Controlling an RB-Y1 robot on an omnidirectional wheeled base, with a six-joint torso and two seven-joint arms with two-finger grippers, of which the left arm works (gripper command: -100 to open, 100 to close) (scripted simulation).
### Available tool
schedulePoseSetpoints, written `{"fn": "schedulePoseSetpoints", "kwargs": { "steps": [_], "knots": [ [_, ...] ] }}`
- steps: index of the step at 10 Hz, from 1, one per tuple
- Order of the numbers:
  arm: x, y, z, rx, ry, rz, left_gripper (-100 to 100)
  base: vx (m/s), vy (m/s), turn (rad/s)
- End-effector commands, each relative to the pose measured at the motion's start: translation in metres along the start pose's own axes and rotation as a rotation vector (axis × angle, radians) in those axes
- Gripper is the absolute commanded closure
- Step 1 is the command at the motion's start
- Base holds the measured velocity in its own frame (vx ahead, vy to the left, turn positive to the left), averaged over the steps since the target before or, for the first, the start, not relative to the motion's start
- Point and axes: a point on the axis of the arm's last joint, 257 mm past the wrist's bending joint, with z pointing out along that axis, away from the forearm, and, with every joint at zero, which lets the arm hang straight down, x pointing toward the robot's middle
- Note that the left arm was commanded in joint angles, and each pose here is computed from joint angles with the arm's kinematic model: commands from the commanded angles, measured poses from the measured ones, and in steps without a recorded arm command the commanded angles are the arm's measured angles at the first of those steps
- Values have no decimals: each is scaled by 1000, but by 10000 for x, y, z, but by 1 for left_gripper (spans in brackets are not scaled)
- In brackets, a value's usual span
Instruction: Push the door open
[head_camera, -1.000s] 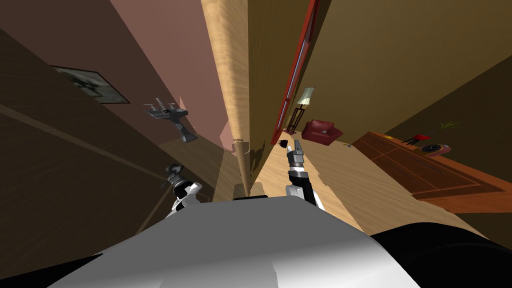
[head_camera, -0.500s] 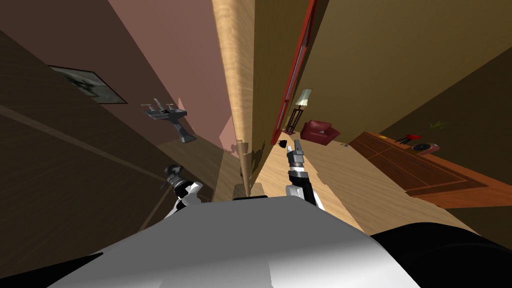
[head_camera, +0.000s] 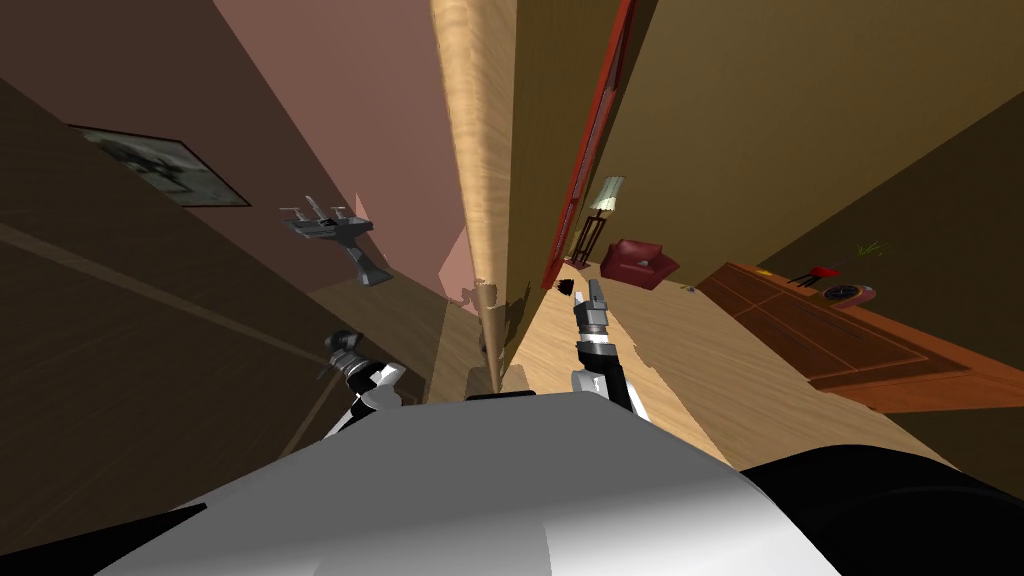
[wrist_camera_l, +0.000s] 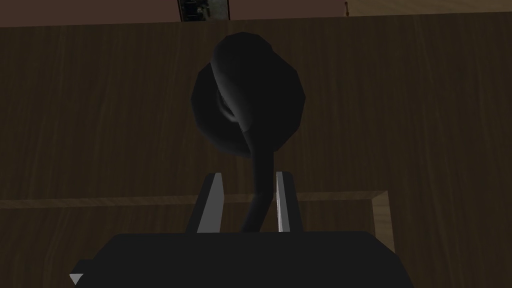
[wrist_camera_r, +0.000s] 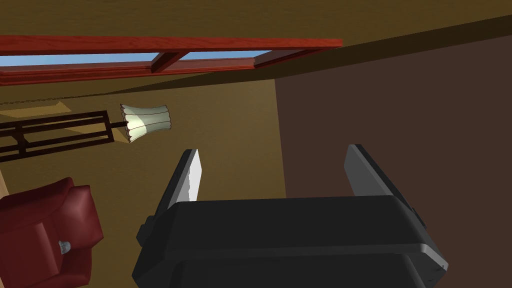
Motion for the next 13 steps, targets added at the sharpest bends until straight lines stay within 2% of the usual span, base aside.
{"fn": "schedulePoseSetpoints", "kwargs": {
  "steps": [1,2,4,6,7,9,10,11,12,13],
  "knots": [
    [-128,-105,33,24,-20,4,100,1,32,-18],
    [-230,-233,73,55,-54,2,100,6,37,-22],
    [-230,-233,73,55,-54,2,100,-4,25,-10],
    [-287,-264,78,64,-73,1,100,-13,23,-6],
    [-349,-296,80,73,-96,0,100,-10,36,-23],
    [-382,-312,81,78,-108,0,100,-2,23,-5],
    [-449,-342,80,86,-131,-1,100,4,45,-15],
    [-449,-342,80,86,-131,-1,100,3,38,-19],
    [-516,-370,77,94,-155,-2,100,-7,34,-23],
    [-516,-370,77,94,-155,-2,100,-11,36,-7]
  ]
}}
